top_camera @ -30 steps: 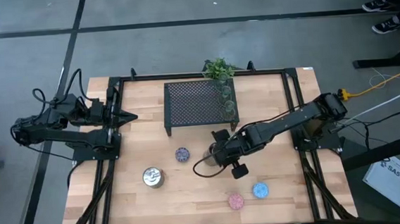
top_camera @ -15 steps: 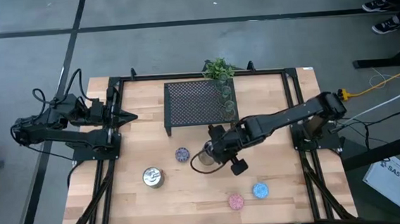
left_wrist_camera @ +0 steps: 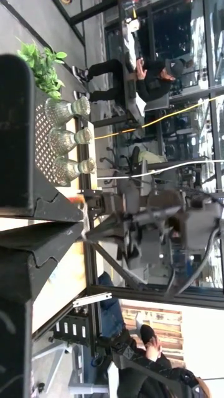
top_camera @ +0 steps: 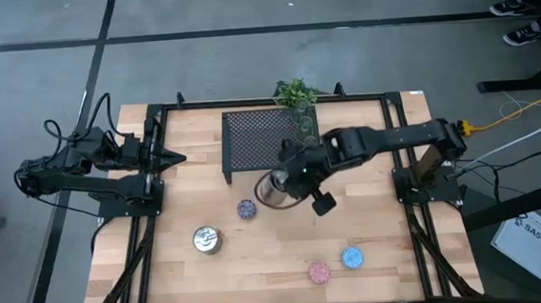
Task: Pick & Place candle stick holders
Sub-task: Put the top silver scented candle on the shelf
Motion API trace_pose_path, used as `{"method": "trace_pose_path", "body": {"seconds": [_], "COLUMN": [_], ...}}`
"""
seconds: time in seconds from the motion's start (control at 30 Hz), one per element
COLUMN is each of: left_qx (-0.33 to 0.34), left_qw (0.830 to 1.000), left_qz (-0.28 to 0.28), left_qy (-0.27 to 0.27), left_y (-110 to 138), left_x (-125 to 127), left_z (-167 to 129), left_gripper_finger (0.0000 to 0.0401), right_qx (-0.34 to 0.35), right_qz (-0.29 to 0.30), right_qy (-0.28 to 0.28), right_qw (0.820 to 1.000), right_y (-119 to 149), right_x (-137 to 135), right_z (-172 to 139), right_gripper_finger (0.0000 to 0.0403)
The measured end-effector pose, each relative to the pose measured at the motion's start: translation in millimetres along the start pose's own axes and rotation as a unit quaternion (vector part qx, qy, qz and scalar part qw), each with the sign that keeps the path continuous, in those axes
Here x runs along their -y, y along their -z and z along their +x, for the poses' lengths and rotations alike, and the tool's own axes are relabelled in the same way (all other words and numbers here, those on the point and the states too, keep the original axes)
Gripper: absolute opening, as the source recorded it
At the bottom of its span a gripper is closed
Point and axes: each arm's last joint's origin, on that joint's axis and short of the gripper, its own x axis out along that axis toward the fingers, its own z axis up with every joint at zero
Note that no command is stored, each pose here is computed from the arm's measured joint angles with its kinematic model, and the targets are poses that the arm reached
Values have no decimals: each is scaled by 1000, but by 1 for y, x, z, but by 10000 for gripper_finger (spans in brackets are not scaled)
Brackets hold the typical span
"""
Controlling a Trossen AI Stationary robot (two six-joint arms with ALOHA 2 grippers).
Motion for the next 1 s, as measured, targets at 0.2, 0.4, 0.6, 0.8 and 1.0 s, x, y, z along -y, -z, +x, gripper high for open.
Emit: {"method": "trace_pose_path", "body": {"seconds": [0.2,0.4,0.6,0.8,1.0], "left_qx": [0,0,0,0,0], "left_qw": [1000,1000,1000,1000,1000], "left_qz": [0,0,0,0,0], "left_qy": [0,0,0,0,0], "left_y": [0,0,0,0,0], "left_x": [0,0,0,0,0], "left_z": [0,0,0,0,0], "left_gripper_finger": [6,8,7,8,7], "right_qx": [-9,-9,-8,-13,-17], "right_qz": [10,31,33,61,60], "right_qy": [21,49,79,102,119], "right_qw": [1000,998,996,993,991], "right_y": [11,24,38,54,66], "right_x": [27,55,82,103,118], "right_z": [-13,-24,-34,-41,-46], "right_gripper_finger": [0,0,0,0,0]}}
